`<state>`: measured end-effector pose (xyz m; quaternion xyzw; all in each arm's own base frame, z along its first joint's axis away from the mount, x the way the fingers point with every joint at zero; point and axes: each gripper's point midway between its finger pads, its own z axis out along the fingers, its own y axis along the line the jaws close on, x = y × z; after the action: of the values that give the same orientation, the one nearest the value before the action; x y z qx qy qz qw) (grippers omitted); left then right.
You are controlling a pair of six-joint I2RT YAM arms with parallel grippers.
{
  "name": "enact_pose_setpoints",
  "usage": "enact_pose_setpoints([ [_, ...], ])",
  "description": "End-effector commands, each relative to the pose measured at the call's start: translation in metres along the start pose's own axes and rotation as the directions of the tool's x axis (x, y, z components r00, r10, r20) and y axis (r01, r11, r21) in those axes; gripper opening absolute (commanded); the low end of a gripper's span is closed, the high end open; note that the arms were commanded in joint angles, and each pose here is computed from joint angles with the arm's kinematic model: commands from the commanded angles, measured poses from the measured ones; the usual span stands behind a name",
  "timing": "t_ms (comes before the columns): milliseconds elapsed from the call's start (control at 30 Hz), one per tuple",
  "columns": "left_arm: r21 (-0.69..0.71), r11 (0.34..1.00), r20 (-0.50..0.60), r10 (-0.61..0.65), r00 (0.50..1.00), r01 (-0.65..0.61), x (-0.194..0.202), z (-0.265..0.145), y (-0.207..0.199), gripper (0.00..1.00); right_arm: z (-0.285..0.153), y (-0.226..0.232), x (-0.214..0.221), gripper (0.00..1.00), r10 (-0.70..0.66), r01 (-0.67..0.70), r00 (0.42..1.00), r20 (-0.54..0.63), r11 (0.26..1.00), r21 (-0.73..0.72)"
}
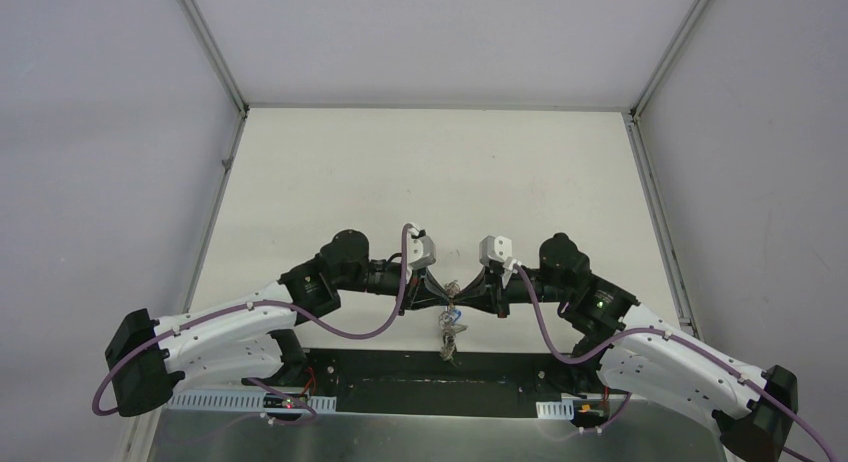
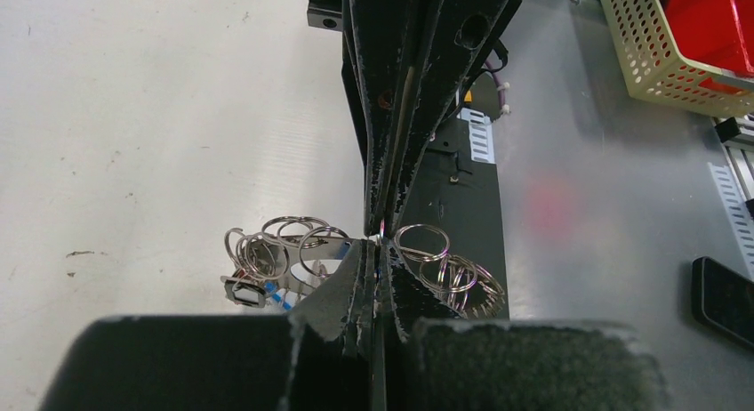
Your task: Put the keys on the keyring
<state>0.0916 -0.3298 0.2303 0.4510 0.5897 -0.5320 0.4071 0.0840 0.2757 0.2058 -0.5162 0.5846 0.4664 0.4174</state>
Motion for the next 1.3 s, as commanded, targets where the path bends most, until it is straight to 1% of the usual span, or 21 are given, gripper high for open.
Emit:
enact_pose_setpoints([
  [0,0.012,0.998,0.063,0.062,0.996,-0.063,-0.034,-0.003,-0.006,0.00,-0.002,-0.003,-0.034,0.00,-0.064,0.062,0.993,0.100,0.998,0.022],
  [33,-0.002,0.998,0.057,0.063,0.996,-0.063,-0.034,-0.004,-0.005,0.00,-0.002,-0.004,-0.034,0.00,-0.064,0.061,0.993,0.101,0.998,0.032],
  [67,-0.015,0.998,0.048,0.066,0.997,-0.065,-0.035,-0.006,-0.004,0.00,-0.003,-0.005,-0.035,0.05,-0.062,0.059,0.993,0.102,0.998,0.038],
  [133,-0.041,0.996,0.022,0.076,0.997,-0.075,-0.037,-0.011,-0.003,0.00,-0.004,-0.006,-0.038,0.22,-0.068,0.063,0.992,0.110,0.997,0.046],
  [200,-0.068,0.994,-0.027,0.084,0.996,-0.085,-0.035,-0.017,0.000,0.00,-0.005,-0.005,-0.040,0.36,-0.072,0.067,0.991,0.116,0.997,0.048],
  [267,-0.085,0.992,-0.077,0.090,0.993,-0.096,-0.036,-0.022,0.000,0.00,-0.006,-0.005,-0.043,0.48,-0.078,0.072,0.989,0.123,0.996,0.051],
  [367,-0.118,0.986,-0.166,0.096,0.981,-0.117,-0.037,-0.030,0.004,0.00,-0.006,-0.007,-0.048,0.58,-0.076,0.068,0.988,0.137,0.996,0.064],
  [400,-0.127,0.985,-0.194,0.095,0.977,-0.121,-0.038,-0.032,0.005,0.00,-0.007,-0.007,-0.049,0.60,-0.072,0.063,0.988,0.140,0.996,0.069],
  [567,-0.176,0.976,-0.322,0.066,0.944,-0.129,-0.042,-0.041,0.012,0.00,-0.005,-0.012,-0.071,0.67,-0.073,0.052,0.970,0.230,0.994,0.096],
  [700,-0.191,0.971,-0.402,0.056,0.914,-0.143,-0.047,-0.047,0.015,0.00,-0.003,-0.015,-0.083,0.68,-0.038,0.010,0.958,0.286,0.995,0.102],
  [767,-0.201,0.968,-0.432,0.050,0.901,-0.150,-0.054,-0.051,0.015,0.00,-0.002,-0.020,-0.090,0.66,-0.030,-0.008,0.948,0.317,0.993,0.118],
  [900,-0.229,0.962,-0.476,0.020,0.879,-0.146,-0.064,-0.057,0.015,0.00,0.000,-0.022,-0.107,0.55,-0.019,-0.025,0.924,0.381,0.993,0.112],
  [1000,-0.250,0.958,-0.511,-0.008,0.860,-0.139,-0.071,-0.061,0.015,0.00,0.007,-0.023,-0.110,0.40,0.002,-0.038,0.918,0.396,0.996,0.083],
  [1033,-0.258,0.957,-0.521,-0.020,0.853,-0.135,-0.073,-0.062,0.016,0.00,0.010,-0.022,-0.111,0.38,0.013,-0.044,0.916,0.400,0.997,0.068],
  [1133,-0.274,0.954,-0.551,-0.055,0.833,-0.118,-0.078,-0.065,0.014,0.00,0.016,-0.019,-0.114,0.37,0.028,-0.044,0.915,0.402,0.999,0.030],
  [1267,-0.299,0.950,-0.581,-0.103,0.808,-0.094,-0.082,-0.070,0.012,0.00,0.023,-0.016,-0.118,0.33,0.025,-0.028,0.913,0.406,1.000,0.001],
])
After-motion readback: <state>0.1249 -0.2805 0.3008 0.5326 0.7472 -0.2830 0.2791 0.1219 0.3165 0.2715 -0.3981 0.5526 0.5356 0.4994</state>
